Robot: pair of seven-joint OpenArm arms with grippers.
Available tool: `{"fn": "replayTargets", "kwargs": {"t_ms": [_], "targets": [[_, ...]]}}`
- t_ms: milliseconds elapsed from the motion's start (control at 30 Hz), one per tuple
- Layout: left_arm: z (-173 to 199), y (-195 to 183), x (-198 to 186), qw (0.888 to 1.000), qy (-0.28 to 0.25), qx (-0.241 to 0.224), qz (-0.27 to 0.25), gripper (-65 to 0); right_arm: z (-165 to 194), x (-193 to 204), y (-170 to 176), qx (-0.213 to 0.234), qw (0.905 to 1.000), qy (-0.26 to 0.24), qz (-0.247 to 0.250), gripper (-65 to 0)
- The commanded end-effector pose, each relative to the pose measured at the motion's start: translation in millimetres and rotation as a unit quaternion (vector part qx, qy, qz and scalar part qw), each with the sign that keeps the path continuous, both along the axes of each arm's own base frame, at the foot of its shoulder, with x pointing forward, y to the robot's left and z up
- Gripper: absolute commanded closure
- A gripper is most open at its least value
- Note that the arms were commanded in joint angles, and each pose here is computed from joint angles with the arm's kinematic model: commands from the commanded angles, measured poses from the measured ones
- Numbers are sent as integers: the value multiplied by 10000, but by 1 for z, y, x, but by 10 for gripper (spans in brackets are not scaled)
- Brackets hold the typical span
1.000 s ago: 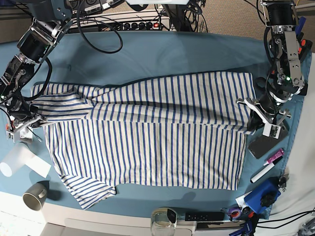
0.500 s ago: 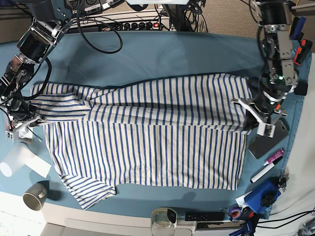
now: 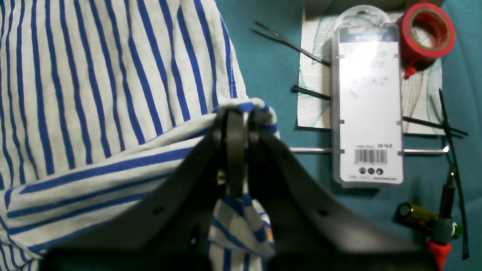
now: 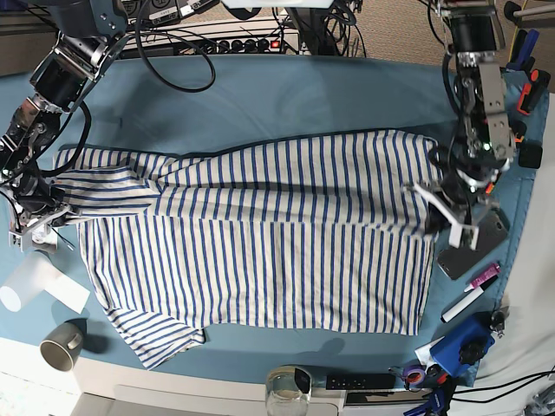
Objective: Fold the T-shirt properly
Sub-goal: 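Lower the folded edge onto the shirt and open both grippers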
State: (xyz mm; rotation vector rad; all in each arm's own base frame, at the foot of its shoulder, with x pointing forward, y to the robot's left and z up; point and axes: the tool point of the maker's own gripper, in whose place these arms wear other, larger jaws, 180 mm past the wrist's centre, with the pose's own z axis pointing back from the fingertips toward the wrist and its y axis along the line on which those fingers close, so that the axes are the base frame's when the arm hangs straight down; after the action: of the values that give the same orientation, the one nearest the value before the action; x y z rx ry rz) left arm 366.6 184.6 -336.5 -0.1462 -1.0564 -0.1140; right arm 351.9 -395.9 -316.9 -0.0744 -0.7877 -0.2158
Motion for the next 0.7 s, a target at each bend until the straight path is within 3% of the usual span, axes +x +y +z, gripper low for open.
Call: {"fn": "replayTargets", "kwargs": {"t_ms": [0, 200, 333, 467, 667], "targets": [[21, 3, 12, 9994, -342, 13, 14, 0, 25, 10, -12, -183, 9992, -348, -53, 0], [24, 1, 15, 9993, -381, -3, -2, 0, 25, 10, -12, -194, 9992, -345, -56, 0], [14, -3, 14, 9996, -268, -59, -20, -73, 26, 11, -12, -205, 9991, -380, -57, 0], [-6, -17, 12, 9997, -16, -107, -207, -82, 27, 12, -13, -227, 9988, -422, -60, 0], [-23, -27, 11, 9985, 63, 329, -429, -107, 29, 13, -15, -305, 9985, -457, -75, 0]]}}
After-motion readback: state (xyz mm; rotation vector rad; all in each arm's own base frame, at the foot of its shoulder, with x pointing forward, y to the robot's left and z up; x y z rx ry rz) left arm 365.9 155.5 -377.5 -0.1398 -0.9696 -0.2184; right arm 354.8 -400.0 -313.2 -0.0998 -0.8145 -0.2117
